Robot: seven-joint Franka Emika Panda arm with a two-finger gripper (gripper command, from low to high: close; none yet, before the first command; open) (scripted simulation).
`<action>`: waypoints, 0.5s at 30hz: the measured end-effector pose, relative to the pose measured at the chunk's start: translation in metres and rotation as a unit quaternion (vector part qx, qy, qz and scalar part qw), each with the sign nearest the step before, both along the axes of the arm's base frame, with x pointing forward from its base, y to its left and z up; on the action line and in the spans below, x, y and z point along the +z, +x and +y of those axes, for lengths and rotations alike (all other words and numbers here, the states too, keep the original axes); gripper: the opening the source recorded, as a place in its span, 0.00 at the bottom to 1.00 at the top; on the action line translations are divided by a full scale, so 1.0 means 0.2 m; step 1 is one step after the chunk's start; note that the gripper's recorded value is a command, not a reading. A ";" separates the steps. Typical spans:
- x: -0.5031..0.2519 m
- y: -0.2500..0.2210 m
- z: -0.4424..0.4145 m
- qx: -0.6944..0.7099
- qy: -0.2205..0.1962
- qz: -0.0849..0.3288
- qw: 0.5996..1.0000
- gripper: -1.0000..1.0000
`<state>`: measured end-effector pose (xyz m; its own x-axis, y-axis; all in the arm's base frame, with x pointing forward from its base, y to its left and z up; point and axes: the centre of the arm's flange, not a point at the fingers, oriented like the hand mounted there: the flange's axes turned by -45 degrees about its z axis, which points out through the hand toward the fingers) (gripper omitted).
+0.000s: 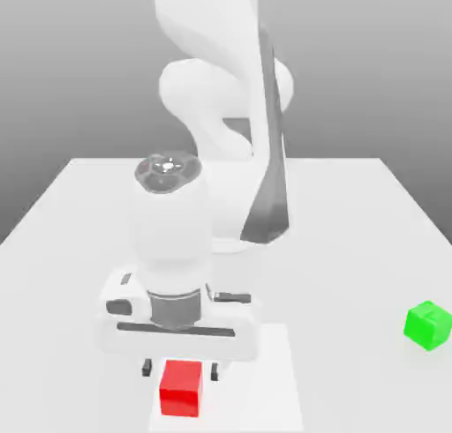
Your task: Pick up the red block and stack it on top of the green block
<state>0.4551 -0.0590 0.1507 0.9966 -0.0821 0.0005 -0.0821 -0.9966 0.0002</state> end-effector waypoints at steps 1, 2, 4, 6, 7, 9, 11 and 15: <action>0.00 0.00 0.00 0.000 0.000 0.000 1.000 0.00; 0.00 0.00 0.00 0.000 0.000 0.000 1.000 0.00; 0.00 0.00 0.00 0.000 0.000 0.000 1.000 0.00; -0.01 0.00 0.00 0.000 0.000 0.000 1.000 0.00; 0.03 0.00 0.00 0.000 0.000 0.000 1.000 0.00; 0.14 0.00 0.00 0.000 0.000 0.000 1.000 0.00; 0.25 0.00 0.01 0.001 0.000 0.000 1.000 0.00; 0.33 0.01 0.44 0.030 0.005 0.002 1.000 0.00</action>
<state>0.4568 0.0292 0.2160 0.9997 -0.0228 -0.0032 -0.0228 -0.9997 -0.0100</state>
